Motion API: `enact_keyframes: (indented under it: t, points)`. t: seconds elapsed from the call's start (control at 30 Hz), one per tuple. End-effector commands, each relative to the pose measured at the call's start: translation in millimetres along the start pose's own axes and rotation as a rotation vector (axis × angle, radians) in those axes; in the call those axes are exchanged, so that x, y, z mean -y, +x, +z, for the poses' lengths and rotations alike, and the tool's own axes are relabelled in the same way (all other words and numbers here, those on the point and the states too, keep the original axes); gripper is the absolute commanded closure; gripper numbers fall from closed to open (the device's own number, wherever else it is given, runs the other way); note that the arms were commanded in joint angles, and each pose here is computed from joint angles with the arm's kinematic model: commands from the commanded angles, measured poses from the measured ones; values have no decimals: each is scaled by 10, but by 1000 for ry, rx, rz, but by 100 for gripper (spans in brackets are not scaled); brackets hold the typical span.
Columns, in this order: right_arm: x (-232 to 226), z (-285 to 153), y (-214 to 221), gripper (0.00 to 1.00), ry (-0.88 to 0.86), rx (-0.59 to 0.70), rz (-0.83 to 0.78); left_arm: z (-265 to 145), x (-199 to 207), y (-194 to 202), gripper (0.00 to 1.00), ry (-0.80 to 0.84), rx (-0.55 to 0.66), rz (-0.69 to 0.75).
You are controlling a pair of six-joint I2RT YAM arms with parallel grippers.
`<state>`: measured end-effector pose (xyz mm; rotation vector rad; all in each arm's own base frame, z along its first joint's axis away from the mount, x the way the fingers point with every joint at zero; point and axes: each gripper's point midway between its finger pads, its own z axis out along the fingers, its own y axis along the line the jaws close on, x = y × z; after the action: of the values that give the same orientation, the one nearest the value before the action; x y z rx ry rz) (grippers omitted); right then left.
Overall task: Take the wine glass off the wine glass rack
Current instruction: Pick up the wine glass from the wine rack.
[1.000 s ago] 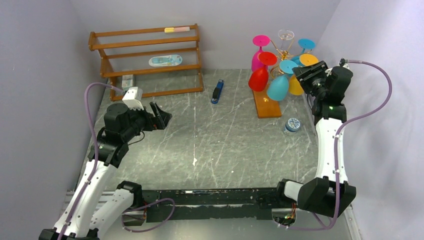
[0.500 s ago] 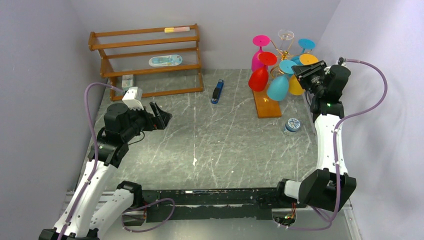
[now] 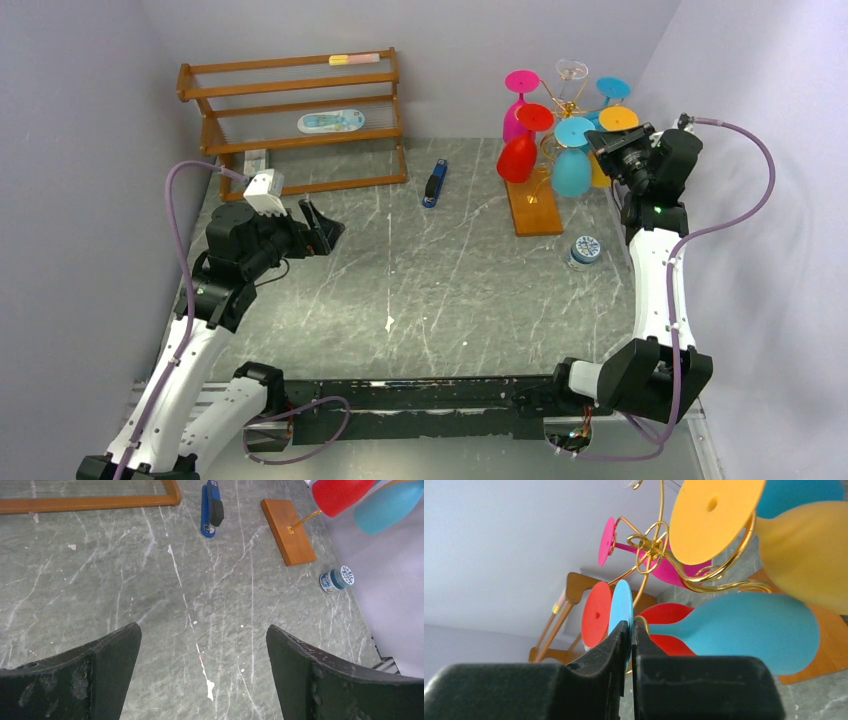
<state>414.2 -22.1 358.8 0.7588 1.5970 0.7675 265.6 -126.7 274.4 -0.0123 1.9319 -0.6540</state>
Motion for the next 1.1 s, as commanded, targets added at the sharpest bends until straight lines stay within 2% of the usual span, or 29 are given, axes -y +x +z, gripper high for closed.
enact_keyframes:
  t: [0.0, 0.3, 0.47, 0.73, 0.83, 0.9, 1.07]
  points:
    - [-77, -9, -35, 92, -34, -1, 31, -38, 97, -44, 0, 35, 1, -8]
    - [-271, -147, -19, 100, -77, -20, 99, -13, 123, -42, 0, 44, -13, -26]
    - [-281, -172, -1, 100, -72, -31, 119, 1, 164, 6, 0, 70, -33, -44]
    - [-266, -229, 117, 100, -74, -74, 160, 70, 70, 356, 0, 77, -83, -122]
    - [-356, -258, 201, 100, -130, -113, 184, 1, 85, 233, 0, 72, -35, -94]
    - [-307, -266, 195, 100, -98, -113, 161, -44, 16, 164, 0, 34, -3, -38]
    - [-304, -271, 191, 100, -105, -103, 156, -10, -14, 319, 0, 43, -58, -23]
